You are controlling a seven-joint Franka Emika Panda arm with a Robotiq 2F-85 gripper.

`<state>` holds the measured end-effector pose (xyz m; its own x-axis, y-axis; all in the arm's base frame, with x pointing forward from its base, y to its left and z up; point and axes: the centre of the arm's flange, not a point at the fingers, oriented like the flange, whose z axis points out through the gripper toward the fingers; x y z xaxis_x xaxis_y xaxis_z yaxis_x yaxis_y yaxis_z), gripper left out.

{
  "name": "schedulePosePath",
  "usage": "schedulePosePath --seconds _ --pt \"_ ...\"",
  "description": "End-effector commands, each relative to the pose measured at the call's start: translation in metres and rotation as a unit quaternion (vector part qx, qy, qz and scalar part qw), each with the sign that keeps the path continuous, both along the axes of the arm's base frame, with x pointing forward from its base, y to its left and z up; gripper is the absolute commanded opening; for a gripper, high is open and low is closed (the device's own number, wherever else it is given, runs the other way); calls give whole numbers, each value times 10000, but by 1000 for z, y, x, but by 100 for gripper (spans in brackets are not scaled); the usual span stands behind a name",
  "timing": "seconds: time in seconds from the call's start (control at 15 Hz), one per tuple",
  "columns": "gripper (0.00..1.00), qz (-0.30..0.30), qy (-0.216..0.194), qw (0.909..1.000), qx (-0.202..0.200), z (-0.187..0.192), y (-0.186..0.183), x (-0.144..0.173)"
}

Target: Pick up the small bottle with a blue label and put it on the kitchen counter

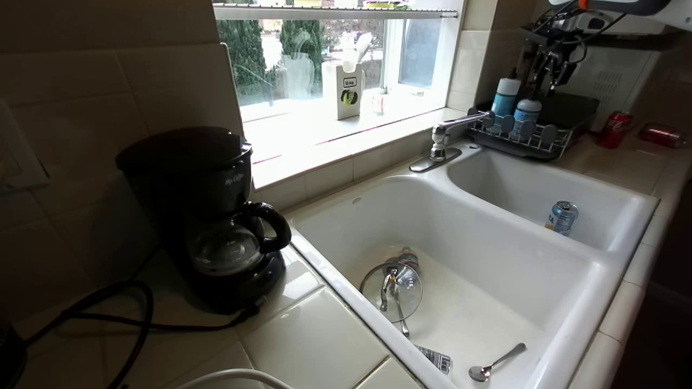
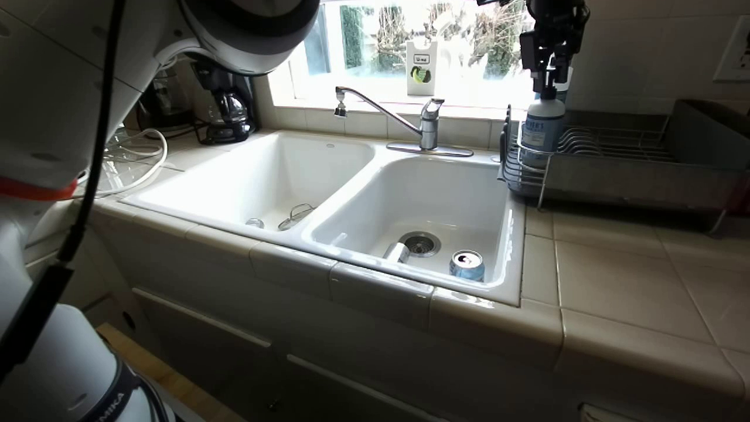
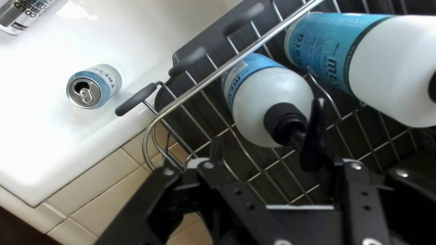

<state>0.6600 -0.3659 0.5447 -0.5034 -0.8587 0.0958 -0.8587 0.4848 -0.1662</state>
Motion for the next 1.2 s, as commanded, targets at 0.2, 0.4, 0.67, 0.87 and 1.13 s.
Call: schedulePosePath --seconds 0.2,0.4,0.67,0.87,1.13 --pt "80 525 -236 9981 239 10 -12 24" --pt "70 645 -255 9971 318 8 -14 26" --pt "64 707 -239 9966 355 0 -17 27" --pt "61 737 -224 9965 325 -5 -19 29" --pt "46 808 -250 9959 313 -4 -17 29"
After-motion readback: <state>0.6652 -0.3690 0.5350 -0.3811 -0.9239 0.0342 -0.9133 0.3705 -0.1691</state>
